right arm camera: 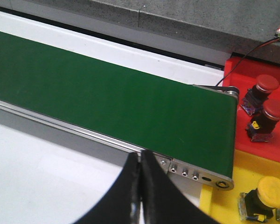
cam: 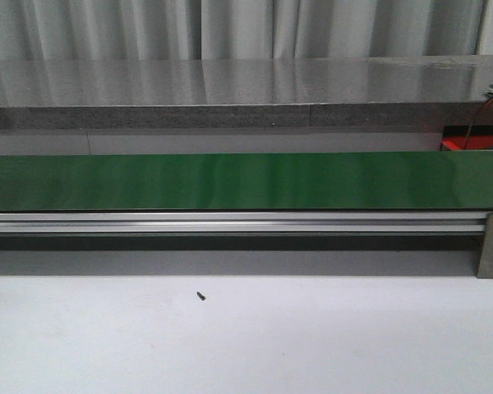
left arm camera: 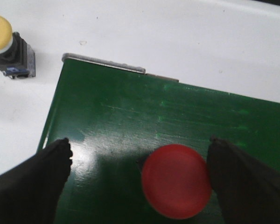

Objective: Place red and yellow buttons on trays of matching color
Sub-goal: 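Carry the red button with the left gripper onto the conveyor belt, then grasp a second red button from the cluster with the left gripper, then carry the second red button onto the belt and open the left gripper, then lower the right gripper onto the first red button at the belt end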

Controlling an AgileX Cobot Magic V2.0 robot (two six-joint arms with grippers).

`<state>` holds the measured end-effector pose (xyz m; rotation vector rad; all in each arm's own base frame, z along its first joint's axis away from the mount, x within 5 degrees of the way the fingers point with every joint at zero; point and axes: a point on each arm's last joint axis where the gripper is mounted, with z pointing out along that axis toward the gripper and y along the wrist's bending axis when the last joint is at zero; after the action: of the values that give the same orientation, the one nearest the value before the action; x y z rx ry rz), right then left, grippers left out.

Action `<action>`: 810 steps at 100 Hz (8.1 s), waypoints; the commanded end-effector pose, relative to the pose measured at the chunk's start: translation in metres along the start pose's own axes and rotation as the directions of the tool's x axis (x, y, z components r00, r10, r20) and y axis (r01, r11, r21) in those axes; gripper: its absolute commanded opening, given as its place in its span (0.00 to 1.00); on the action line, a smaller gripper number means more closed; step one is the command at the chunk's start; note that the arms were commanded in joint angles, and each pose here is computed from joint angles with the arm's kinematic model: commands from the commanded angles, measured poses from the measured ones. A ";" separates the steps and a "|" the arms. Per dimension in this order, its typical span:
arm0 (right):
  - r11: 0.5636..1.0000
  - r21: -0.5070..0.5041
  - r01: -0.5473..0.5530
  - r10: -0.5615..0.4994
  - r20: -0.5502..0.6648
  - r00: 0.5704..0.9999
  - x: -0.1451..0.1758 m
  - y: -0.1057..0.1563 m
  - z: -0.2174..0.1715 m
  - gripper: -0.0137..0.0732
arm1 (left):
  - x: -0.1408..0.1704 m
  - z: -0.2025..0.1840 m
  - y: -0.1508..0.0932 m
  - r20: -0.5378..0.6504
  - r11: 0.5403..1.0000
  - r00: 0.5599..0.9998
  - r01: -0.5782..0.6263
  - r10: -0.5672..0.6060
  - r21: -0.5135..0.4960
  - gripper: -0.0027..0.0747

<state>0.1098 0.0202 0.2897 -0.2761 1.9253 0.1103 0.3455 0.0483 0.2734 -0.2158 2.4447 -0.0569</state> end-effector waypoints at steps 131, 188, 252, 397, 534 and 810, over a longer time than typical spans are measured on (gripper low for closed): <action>0.999 0.030 -0.010 0.007 0.083 0.996 -0.013 -0.003 -0.003 0.05 | -0.053 0.040 0.144 0.227 0.952 0.964 0.190 -0.136 -0.239 0.81; 0.999 0.030 -0.010 0.007 0.083 0.996 -0.013 -0.003 -0.003 0.05 | -0.048 0.066 0.164 0.195 0.945 0.972 0.180 -0.129 -0.272 0.77; 0.999 0.031 -0.010 0.007 0.084 0.996 -0.013 -0.003 -0.003 0.05 | -0.048 0.082 0.169 0.196 0.945 0.972 0.181 -0.129 -0.274 0.77; 0.999 0.031 -0.010 0.007 0.084 0.996 -0.013 -0.003 -0.003 0.05 | -0.078 -0.034 0.113 0.242 0.966 0.957 0.201 -0.158 -0.161 0.09; 0.999 0.031 -0.010 0.007 0.084 0.996 -0.013 -0.003 -0.003 0.05 | -0.008 0.002 -0.034 0.044 0.995 0.998 -0.043 0.039 0.086 0.74; 0.988 -0.135 -0.080 0.023 -0.378 0.926 -0.099 -0.034 0.174 0.74 | 0.157 -0.192 -0.047 0.642 0.927 0.761 -0.304 0.096 0.221 0.01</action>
<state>0.2981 0.0378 0.3027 -0.3761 2.3879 0.2732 0.1093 -0.0274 0.3121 0.1847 1.8448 -0.2279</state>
